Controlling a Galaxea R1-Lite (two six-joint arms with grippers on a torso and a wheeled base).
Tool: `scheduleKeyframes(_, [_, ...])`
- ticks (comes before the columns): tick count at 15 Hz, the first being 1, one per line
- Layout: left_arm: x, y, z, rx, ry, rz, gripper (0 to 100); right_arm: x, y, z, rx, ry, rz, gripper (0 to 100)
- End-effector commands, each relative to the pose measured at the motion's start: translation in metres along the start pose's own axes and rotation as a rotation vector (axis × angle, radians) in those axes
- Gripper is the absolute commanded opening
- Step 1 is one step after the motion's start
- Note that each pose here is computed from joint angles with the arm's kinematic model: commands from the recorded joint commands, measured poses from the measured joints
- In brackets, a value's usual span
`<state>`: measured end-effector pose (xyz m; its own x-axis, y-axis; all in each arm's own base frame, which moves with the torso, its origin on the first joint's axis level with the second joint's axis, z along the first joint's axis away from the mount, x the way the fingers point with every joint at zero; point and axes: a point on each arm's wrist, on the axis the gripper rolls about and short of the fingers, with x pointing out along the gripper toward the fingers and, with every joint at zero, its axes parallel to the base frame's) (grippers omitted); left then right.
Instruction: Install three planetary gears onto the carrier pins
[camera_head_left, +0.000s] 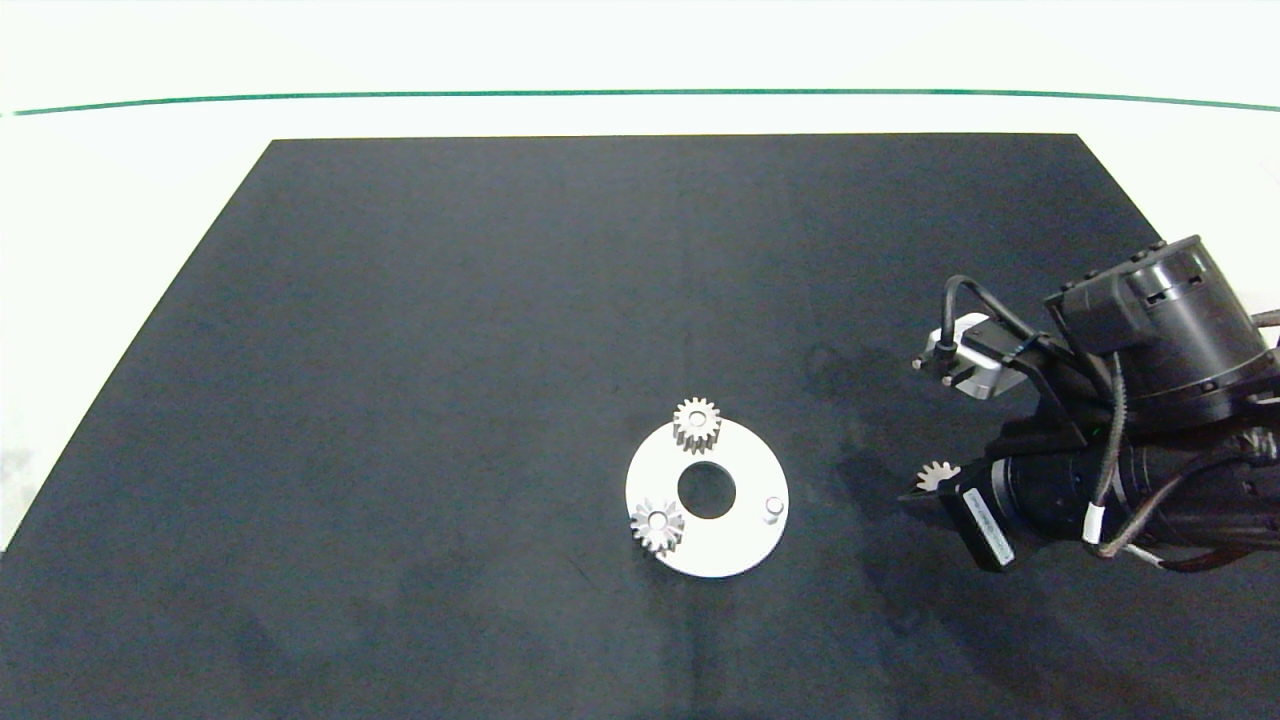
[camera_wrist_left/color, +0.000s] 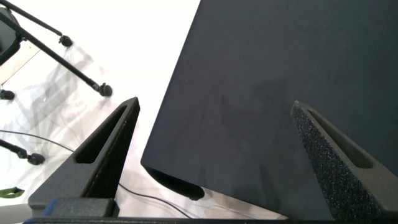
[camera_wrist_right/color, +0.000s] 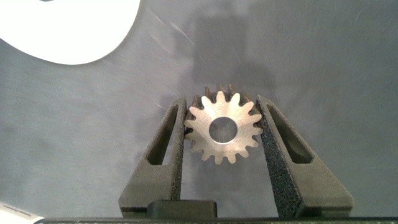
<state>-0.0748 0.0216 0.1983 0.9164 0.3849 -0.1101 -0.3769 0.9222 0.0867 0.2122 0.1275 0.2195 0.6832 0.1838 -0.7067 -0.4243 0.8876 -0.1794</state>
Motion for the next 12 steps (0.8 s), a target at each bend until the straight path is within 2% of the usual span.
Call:
scheduleKeyframes(1, [0.000, 0.000, 0.001, 0.002, 0.002, 0.003, 100, -0.017, 0.016, 0.017, -0.039, -0.088, 0.025, 10])
scheduleKeyframes(9, [-0.002, -0.001, 0.000, -0.003, -0.002, 0.015, 100, 0.007, 0.053, 0.022, -0.127, -0.047, 0.074, 10])
scheduleKeyframes(12, [-0.003, -0.001, 0.000, -0.006, -0.004, 0.025, 100, 0.011, 0.062, 0.033, -0.129, -0.063, 0.090, 10])
